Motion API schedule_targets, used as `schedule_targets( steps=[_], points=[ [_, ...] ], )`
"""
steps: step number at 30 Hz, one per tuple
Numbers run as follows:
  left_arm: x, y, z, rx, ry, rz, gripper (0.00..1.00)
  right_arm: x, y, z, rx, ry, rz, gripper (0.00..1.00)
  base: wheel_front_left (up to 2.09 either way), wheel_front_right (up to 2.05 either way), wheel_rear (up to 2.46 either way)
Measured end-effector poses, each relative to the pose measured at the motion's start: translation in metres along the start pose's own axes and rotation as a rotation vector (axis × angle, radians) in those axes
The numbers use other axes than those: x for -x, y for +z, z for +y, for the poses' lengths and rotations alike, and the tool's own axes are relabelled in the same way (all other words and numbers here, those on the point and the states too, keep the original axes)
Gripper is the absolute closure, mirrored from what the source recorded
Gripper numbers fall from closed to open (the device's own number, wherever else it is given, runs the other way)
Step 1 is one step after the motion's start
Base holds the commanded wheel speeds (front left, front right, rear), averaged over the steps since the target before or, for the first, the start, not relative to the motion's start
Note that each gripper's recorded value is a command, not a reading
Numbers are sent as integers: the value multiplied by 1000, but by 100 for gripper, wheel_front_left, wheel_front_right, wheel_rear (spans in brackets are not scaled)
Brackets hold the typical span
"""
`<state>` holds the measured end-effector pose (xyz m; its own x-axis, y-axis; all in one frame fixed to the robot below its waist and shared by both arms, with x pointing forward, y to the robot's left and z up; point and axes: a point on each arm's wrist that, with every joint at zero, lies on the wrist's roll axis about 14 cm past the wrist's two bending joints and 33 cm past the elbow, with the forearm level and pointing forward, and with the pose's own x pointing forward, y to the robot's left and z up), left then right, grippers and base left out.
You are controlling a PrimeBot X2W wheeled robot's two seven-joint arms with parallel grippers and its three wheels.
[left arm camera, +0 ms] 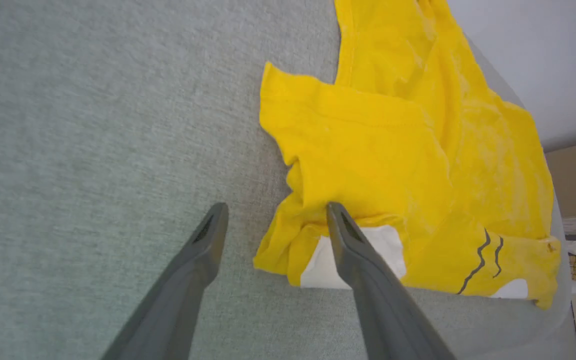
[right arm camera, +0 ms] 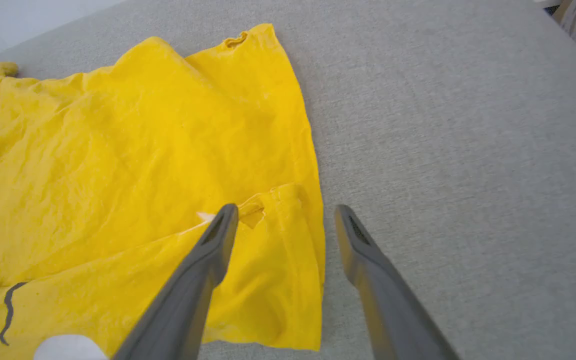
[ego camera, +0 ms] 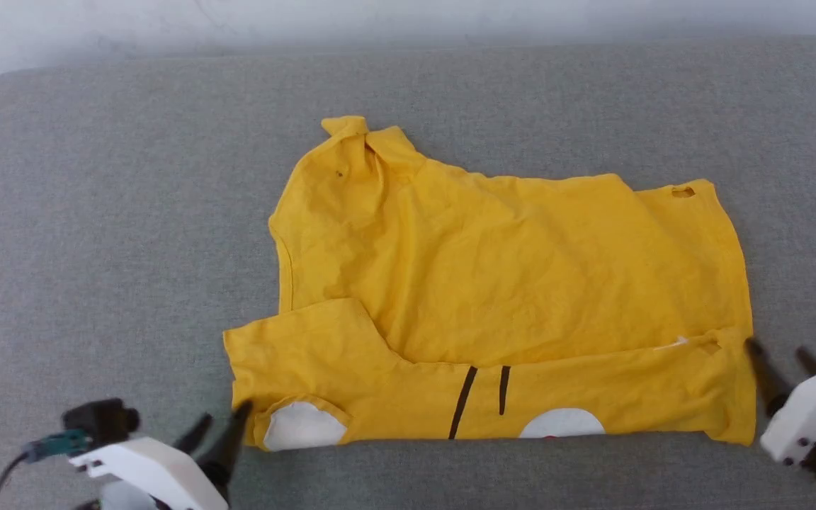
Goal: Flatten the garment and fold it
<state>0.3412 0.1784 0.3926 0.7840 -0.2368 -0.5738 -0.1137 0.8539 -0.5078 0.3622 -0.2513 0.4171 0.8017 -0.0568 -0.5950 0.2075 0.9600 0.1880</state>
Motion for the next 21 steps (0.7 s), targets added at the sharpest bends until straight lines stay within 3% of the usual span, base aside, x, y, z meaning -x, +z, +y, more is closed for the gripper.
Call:
schedule_targets(
  steps=[6, 13, 21],
  points=[
    [24, 75, -4, -122, 39, -354, 0, 19, 68, 5, 48, -1, -290, 0, 0, 0, 0],
    [49, 131, -43, -214, -45, -770, 0, 30, 101, 31, 115, 55, -543, 0, 0, 0, 0],
    [40, 120, -59, -293, -66, -790, 0, 30, 87, 30, 121, 58, -600, 0, 0, 0, 0]
  ],
)
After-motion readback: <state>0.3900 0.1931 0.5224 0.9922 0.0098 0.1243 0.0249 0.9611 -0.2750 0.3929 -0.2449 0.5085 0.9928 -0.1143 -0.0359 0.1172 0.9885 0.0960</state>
